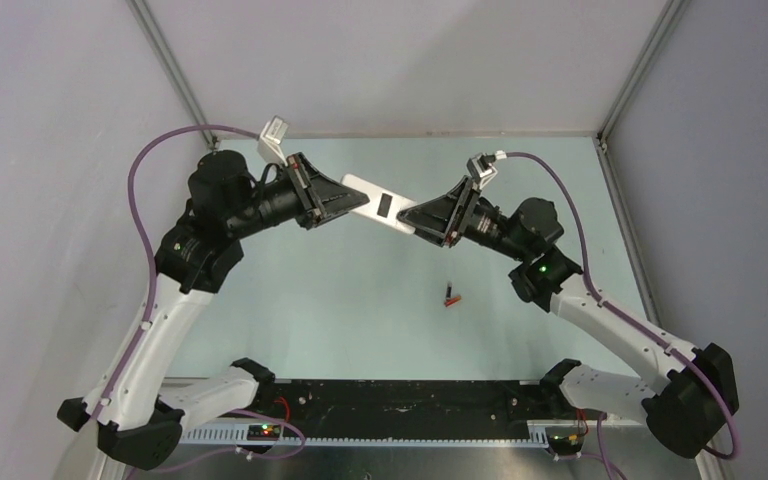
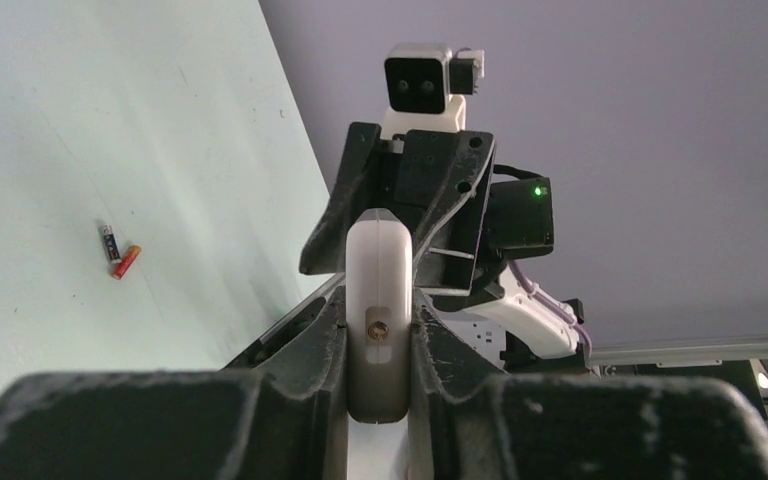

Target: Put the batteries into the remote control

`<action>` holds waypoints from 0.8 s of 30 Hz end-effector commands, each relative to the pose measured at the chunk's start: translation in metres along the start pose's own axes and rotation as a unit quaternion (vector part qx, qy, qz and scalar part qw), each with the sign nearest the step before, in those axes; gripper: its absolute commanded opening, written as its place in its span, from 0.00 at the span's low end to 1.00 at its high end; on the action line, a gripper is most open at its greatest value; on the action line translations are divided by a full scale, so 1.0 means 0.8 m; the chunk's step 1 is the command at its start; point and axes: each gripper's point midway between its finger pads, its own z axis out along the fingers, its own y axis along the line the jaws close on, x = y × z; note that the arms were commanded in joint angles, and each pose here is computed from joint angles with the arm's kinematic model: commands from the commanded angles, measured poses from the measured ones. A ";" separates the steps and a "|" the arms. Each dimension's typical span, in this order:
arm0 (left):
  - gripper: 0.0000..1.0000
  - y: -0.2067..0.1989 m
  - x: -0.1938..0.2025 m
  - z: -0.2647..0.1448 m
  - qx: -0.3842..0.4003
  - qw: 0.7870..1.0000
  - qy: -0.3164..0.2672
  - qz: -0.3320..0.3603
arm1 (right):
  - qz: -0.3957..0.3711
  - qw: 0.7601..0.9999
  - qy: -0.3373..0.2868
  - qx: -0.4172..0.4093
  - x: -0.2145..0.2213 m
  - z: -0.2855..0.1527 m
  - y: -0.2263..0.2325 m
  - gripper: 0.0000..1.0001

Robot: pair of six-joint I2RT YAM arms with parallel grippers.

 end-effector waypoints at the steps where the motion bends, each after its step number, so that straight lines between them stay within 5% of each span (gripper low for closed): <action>1: 0.00 -0.017 0.002 -0.004 0.033 0.999 0.008 -0.003 | -0.006 0.999 -0.003 -0.035 -0.008 0.003 0.016 0.58; 15: 0.00 -0.002 -0.011 -0.007 0.025 0.999 -0.013 -0.017 | 0.006 0.999 0.014 -0.030 -0.009 0.010 -0.006 0.22; 24: 0.00 0.009 -0.024 -0.012 0.026 0.999 -0.025 -0.030 | -0.005 0.999 0.025 -0.021 -0.005 -0.001 -0.023 0.16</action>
